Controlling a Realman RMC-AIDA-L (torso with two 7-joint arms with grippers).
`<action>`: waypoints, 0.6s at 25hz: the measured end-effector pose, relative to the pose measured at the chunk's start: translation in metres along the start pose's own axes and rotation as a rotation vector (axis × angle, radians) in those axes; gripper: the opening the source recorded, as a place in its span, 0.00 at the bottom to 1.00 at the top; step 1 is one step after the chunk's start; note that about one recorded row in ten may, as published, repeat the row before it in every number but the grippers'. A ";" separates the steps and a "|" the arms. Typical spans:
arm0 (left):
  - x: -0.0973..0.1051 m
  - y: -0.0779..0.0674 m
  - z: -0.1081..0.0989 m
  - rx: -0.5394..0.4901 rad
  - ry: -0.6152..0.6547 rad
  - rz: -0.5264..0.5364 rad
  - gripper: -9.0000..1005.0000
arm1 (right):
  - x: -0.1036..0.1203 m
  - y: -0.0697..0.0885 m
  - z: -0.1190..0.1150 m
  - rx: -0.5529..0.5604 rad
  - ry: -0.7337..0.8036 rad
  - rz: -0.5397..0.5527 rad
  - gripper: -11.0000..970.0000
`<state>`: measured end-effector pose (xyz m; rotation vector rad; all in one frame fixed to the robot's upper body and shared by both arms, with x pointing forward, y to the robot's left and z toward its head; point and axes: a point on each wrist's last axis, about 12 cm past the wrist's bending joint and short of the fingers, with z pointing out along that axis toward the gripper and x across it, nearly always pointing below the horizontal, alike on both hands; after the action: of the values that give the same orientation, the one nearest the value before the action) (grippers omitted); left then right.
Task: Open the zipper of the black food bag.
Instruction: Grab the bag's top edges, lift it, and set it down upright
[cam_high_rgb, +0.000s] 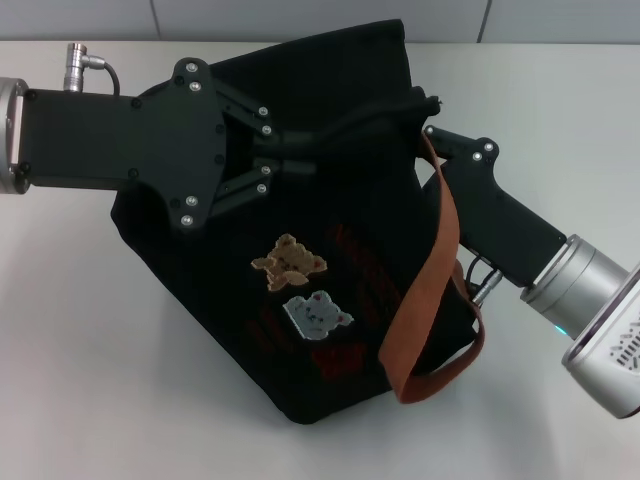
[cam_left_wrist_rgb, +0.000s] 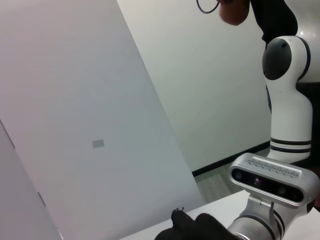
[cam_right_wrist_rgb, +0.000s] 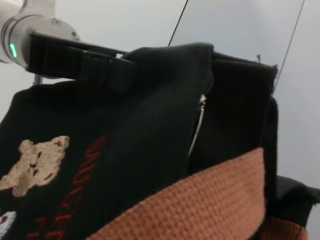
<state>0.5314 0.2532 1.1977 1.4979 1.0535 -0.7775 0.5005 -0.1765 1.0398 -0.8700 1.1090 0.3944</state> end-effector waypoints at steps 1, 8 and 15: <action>0.000 0.000 0.000 0.000 -0.001 -0.001 0.10 | 0.000 0.001 0.000 -0.002 -0.001 -0.007 0.31; 0.000 0.001 0.001 0.004 -0.001 -0.002 0.10 | -0.001 0.005 0.007 -0.034 -0.001 -0.020 0.21; 0.002 0.000 0.002 0.005 -0.004 -0.010 0.10 | -0.004 0.006 0.007 -0.043 -0.024 -0.025 0.11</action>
<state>0.5325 0.2518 1.1959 1.4959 1.0574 -0.7902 0.4992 -0.1665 1.0420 -0.9138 1.0695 0.4078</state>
